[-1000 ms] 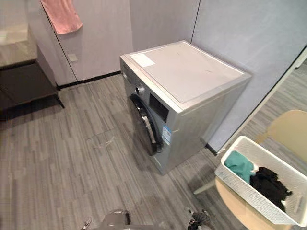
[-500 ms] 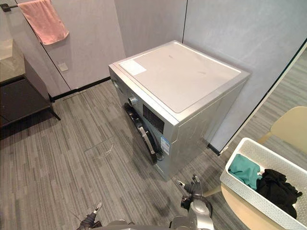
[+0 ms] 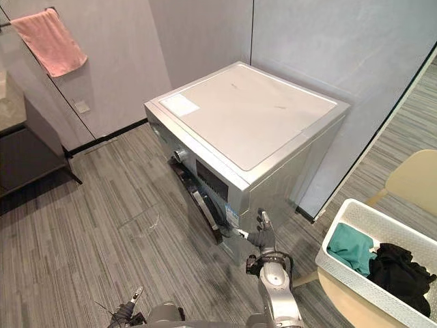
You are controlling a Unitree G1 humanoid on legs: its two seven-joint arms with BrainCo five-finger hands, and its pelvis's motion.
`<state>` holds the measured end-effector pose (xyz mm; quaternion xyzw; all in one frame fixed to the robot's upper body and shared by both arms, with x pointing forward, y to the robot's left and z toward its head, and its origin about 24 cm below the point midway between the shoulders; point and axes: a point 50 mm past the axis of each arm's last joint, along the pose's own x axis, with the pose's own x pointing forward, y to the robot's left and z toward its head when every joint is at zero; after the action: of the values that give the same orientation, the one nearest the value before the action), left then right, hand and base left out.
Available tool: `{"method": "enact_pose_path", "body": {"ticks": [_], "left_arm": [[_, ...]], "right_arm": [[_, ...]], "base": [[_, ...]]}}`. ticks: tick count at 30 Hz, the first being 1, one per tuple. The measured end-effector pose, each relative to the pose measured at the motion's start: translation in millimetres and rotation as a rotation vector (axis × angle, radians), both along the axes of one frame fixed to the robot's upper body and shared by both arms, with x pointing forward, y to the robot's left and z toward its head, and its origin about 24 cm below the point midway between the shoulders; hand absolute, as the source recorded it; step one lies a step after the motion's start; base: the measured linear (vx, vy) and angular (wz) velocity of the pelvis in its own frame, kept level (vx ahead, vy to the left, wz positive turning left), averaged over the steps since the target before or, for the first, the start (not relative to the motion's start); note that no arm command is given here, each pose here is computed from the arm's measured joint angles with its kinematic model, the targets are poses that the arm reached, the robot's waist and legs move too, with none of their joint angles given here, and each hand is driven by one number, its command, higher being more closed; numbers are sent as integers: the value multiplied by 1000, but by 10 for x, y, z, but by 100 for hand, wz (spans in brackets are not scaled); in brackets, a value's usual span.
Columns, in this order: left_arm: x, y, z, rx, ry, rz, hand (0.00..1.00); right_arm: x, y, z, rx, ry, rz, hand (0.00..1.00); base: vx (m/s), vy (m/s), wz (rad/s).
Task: Pick up the laundry basket with both hands and put the clothes into the washing machine.
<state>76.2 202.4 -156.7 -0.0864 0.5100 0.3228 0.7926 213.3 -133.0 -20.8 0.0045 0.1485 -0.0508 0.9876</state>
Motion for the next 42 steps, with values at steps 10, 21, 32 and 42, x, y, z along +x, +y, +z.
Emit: {"method": "enact_pose_path", "body": {"ticks": [10, 21, 32, 42], "left_arm": [[-11, 82, -41, 51, 104, -210, 0], [6, 11, -65, 27, 115, -206, 0], [28, 3, -69, 22, 118, -203, 0], [60, -6, -61, 26, 109, -220, 0]], "right_arm": [[22, -243, 44, -146, -19, 27, 0], [-298, -169, -331, -179, 163, 134, 0], [-487, -179, -523, -189, 277, 162, 0], [-134, 146, -146, -82, 63, 284, 0]], "base": [[14, 199, 5], [-132, 3, -12], [58, 6, -18], [-11, 0, 4]]}}
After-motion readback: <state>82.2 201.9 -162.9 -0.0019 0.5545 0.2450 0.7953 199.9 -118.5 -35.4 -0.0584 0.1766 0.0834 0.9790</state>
